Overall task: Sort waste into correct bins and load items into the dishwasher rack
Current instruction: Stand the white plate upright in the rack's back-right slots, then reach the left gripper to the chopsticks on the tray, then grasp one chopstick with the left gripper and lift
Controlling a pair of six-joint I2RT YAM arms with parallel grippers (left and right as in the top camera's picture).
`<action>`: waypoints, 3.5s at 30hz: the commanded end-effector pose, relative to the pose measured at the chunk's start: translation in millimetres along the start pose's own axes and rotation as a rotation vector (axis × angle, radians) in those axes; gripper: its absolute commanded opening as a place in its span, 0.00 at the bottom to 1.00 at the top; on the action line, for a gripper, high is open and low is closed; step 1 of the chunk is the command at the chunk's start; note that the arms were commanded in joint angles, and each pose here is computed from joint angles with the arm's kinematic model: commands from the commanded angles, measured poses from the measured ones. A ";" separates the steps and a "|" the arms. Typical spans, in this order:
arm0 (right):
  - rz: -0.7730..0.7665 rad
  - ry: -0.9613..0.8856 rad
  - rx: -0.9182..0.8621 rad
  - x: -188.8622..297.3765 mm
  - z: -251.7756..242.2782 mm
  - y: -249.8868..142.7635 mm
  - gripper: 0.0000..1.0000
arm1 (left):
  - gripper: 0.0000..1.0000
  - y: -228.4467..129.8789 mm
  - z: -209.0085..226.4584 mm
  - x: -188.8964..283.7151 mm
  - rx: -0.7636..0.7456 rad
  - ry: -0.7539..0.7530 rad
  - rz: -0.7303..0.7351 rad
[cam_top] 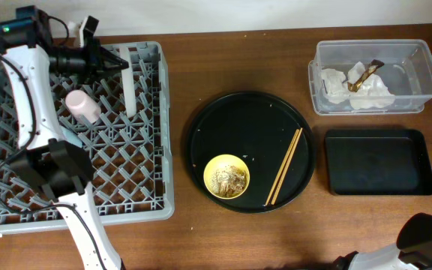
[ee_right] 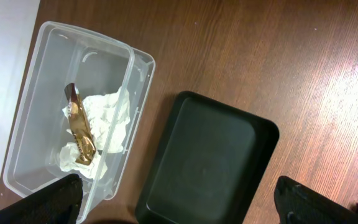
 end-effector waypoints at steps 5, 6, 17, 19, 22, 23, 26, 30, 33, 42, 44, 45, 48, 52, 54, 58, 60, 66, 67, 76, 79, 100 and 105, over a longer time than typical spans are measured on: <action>-0.002 0.002 -0.002 1.8 -0.4 -0.4 0.99 | 0.99 -11.3 -25.6 18.5 -0.063 0.017 -0.042; -0.002 0.002 -0.002 1.8 -0.4 -0.3 0.99 | 0.99 -14.6 -29.8 24.1 -0.068 0.054 -0.060; -0.002 0.002 -0.002 1.8 -0.4 -0.3 0.99 | 0.99 -138.5 -183.5 70.2 -0.490 0.097 -0.197; -0.002 0.002 -0.002 1.8 -0.4 -0.4 0.98 | 0.99 -164.5 -206.3 49.7 -0.570 0.073 -0.132; -0.002 0.002 -0.002 1.8 -0.4 -0.4 0.99 | 0.99 -194.2 -222.5 2.6 -0.644 0.159 -0.033; -0.002 0.002 -0.002 1.8 -0.4 -0.3 0.99 | 0.99 -200.2 -222.0 -12.2 -0.636 0.221 -0.018; -0.002 0.002 -0.002 1.8 -0.4 -0.3 0.99 | 0.78 -221.4 -213.0 -68.0 -0.642 0.427 0.050; -0.002 0.002 -0.002 1.8 -0.4 -0.4 0.99 | 0.57 -255.0 -189.3 -165.1 -0.673 0.555 0.228; -0.002 0.002 -0.002 1.8 -0.4 -0.4 0.99 | 0.57 -272.1 -158.2 -229.9 -0.653 0.608 0.330; -0.002 0.002 -0.002 1.8 -0.4 -0.3 0.99 | 0.37 -273.9 -68.6 -346.4 -0.557 0.789 0.373; -0.002 0.002 -0.002 1.8 -0.4 -0.4 0.99 | 0.37 -275.4 -58.3 -356.1 -0.522 0.808 0.374; -0.002 0.002 -0.002 1.8 -0.4 -0.4 0.99 | 0.37 -278.3 -51.2 -362.5 -0.514 0.821 0.385; -0.002 0.002 -0.002 1.8 -0.4 -0.4 0.99 | 0.37 -287.5 -48.9 -371.5 -0.532 0.819 0.397; -0.002 0.002 -0.002 1.8 -0.4 -0.4 0.99 | 0.37 -296.4 -49.8 -388.3 -0.595 0.819 0.352; -0.002 0.002 -0.002 1.8 -0.4 -0.3 0.99 | 0.37 -296.7 -42.8 -393.8 -0.583 0.867 0.306; -0.002 0.002 -0.002 1.8 -0.4 -0.4 0.99 | 0.37 -295.2 -34.1 -398.8 -0.583 0.887 0.305; -0.002 0.002 -0.002 1.8 -0.4 -0.3 0.99 | 0.36 -293.0 -34.7 -400.6 -0.587 0.880 0.294; -0.002 0.002 -0.002 1.8 -0.4 -0.4 0.99 | 0.33 -291.2 -38.9 -400.9 -0.586 0.863 0.286; -0.002 0.002 -0.002 1.8 -0.4 -0.4 0.99 | 0.32 -291.1 -41.5 -399.2 -0.586 0.863 0.287; -0.002 0.002 -0.002 1.8 -0.4 -0.4 0.99 | 0.32 -285.0 -95.3 -377.1 -0.607 0.801 0.238; -0.002 0.002 -0.002 1.8 -0.4 -0.4 0.99 | 0.32 -284.5 -92.1 -379.8 -0.607 0.805 0.237; -0.002 0.002 -0.002 1.8 -0.4 -0.4 0.99 | 0.32 -285.1 -30.8 -408.2 -0.582 0.933 0.297; -0.002 0.002 -0.002 1.8 -0.4 -0.4 0.99 | 0.26 -286.7 -16.7 -414.5 -0.573 0.960 0.319</action>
Point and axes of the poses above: each gripper's point midway between its finger pads, its own x axis back along the fingers, its own z axis along the line the jaws close on, y = z × x, the point moved 6 cm from there along x, back along the fingers, and after that the axes turned 13 degrees about x, right-handed, at the moved point
